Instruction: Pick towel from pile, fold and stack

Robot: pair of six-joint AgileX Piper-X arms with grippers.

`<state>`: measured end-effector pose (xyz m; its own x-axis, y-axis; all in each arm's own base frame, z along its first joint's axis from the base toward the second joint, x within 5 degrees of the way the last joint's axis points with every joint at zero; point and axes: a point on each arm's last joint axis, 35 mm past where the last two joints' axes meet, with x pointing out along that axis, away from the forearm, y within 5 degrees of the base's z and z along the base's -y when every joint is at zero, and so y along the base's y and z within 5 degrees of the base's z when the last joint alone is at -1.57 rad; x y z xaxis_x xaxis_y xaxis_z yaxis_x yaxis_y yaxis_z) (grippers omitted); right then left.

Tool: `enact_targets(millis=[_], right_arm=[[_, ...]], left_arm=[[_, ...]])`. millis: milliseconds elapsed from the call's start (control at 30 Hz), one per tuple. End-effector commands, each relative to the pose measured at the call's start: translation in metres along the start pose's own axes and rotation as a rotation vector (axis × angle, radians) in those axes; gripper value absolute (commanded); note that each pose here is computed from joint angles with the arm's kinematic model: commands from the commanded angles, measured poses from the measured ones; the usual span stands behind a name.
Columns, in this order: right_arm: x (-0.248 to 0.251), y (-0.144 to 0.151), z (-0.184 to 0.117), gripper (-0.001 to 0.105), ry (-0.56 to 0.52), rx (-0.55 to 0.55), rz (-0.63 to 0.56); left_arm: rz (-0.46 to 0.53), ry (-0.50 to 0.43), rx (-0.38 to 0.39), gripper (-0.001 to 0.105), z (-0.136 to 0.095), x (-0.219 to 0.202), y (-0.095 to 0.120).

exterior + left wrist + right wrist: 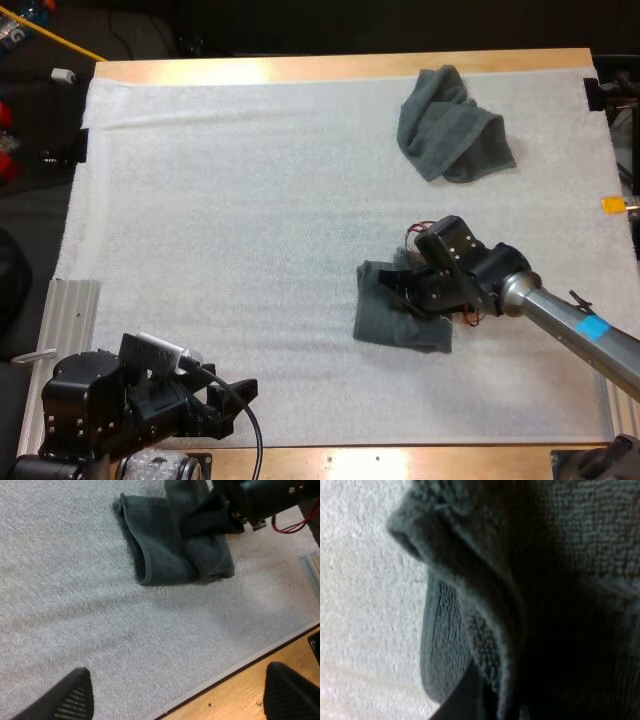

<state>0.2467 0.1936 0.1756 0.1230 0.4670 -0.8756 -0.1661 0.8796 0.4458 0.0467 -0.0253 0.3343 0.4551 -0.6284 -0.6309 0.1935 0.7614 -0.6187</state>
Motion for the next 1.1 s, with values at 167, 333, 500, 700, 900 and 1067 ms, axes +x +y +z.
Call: enact_targets(millis=[167,333,500,700,900,1067], right_arm=[[0.010,0.005,0.004,0.000,0.028,-0.007,0.087],[0.022,0.011,0.001,0.023,0.035,-0.028,0.097],[0.027,0.019,0.001,0.060,0.010,-0.037,0.127],[0.019,0.022,0.001,0.062,-0.011,-0.044,0.122],[0.018,0.034,-0.007,0.062,0.011,-0.080,0.156],[0.027,0.056,-0.021,0.062,0.024,-0.153,0.186]], left_arm=[[-0.011,-0.013,0.003,0.069,0.001,-0.002,-0.002],[-0.012,-0.016,0.005,0.069,0.001,-0.002,-0.002],[-0.012,-0.016,0.005,0.069,0.001,-0.002,-0.002],[-0.012,-0.016,0.005,0.069,0.001,-0.002,-0.002],[-0.012,-0.016,0.005,0.069,0.001,-0.002,-0.002],[-0.012,-0.016,0.005,0.069,0.001,-0.002,-0.002]])
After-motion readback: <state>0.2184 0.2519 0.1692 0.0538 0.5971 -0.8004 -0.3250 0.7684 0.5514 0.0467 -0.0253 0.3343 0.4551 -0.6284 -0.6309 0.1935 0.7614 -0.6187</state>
